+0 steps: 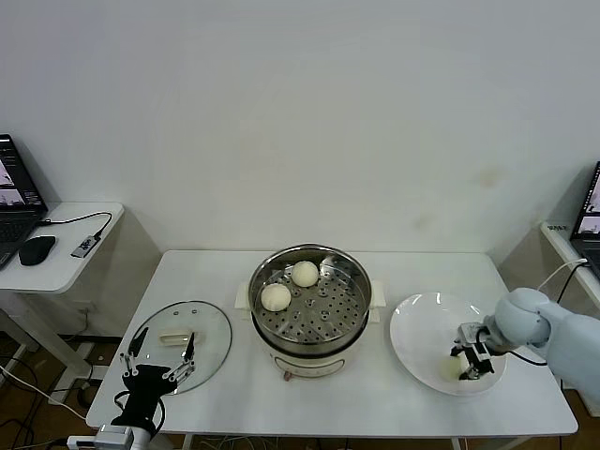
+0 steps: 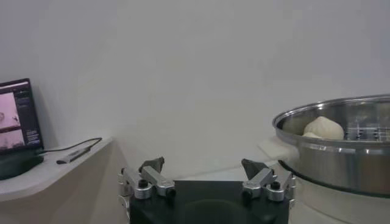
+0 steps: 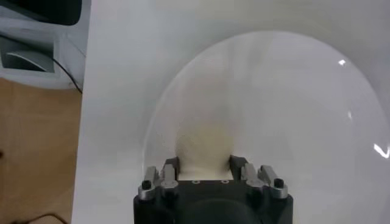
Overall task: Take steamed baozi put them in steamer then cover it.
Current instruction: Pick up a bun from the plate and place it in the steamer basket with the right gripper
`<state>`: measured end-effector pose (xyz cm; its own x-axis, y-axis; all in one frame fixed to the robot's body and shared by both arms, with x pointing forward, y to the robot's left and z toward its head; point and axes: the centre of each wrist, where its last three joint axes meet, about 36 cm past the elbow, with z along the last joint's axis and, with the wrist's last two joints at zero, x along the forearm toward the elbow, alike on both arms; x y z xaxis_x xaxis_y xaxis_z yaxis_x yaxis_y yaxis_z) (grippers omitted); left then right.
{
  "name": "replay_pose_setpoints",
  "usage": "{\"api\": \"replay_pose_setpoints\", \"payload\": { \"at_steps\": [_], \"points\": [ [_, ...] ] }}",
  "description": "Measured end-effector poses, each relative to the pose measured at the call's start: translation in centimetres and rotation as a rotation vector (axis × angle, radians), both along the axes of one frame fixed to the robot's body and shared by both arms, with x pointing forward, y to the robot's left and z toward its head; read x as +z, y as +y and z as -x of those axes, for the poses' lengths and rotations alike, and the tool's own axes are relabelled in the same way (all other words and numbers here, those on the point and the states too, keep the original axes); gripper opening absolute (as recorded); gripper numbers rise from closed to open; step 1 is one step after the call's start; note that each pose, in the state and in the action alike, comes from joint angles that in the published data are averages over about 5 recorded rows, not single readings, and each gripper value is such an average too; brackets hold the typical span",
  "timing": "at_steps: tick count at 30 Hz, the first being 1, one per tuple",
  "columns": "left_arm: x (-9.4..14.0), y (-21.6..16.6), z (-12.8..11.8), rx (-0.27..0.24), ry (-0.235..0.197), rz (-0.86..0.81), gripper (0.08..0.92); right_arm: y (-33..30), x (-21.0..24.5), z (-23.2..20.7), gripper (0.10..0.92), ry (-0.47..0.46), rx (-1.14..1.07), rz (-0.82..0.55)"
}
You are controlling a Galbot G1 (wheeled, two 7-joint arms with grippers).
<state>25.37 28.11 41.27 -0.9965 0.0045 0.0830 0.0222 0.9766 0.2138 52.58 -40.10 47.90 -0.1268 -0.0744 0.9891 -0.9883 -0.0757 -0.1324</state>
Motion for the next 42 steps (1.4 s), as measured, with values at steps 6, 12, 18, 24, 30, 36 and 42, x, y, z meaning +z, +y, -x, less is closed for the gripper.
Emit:
{"api": "replay_pose_setpoints", "payload": {
  "at_steps": [6,12,18,24,30,36,42],
  "points": [
    [0.2,-0.1,-0.1,-0.006,-0.006,0.003,0.823,-0.3,4.2,-2.1,0.521,-0.051,-0.021,-0.031],
    [0.3,0.1,-0.2,-0.008,-0.007,0.003,0.823,0.1,9.8,-4.9,0.526,-0.131,-0.027,-0.082],
    [0.4,0.3,-0.3,-0.005,-0.010,0.003,0.823,3.3,15.9,-7.4,0.526,-0.218,0.035,-0.132],
    [0.3,0.4,-0.3,0.004,-0.008,0.007,0.823,9.3,20.3,-8.9,0.526,-0.271,0.169,-0.172],
    [0.2,0.4,-0.2,0.014,-0.011,0.014,0.823,15.9,20.5,-9.0,0.526,-0.251,0.349,-0.193],
    [0.3,0.4,-0.4,0.021,-0.018,0.017,0.823,21.1,18.9,-8.7,0.526,-0.212,0.521,-0.192],
    [0.1,0.6,-0.5,0.036,-0.019,0.020,0.823,24.9,17.0,-8.6,0.527,-0.198,0.685,-0.169]
  ]
}}
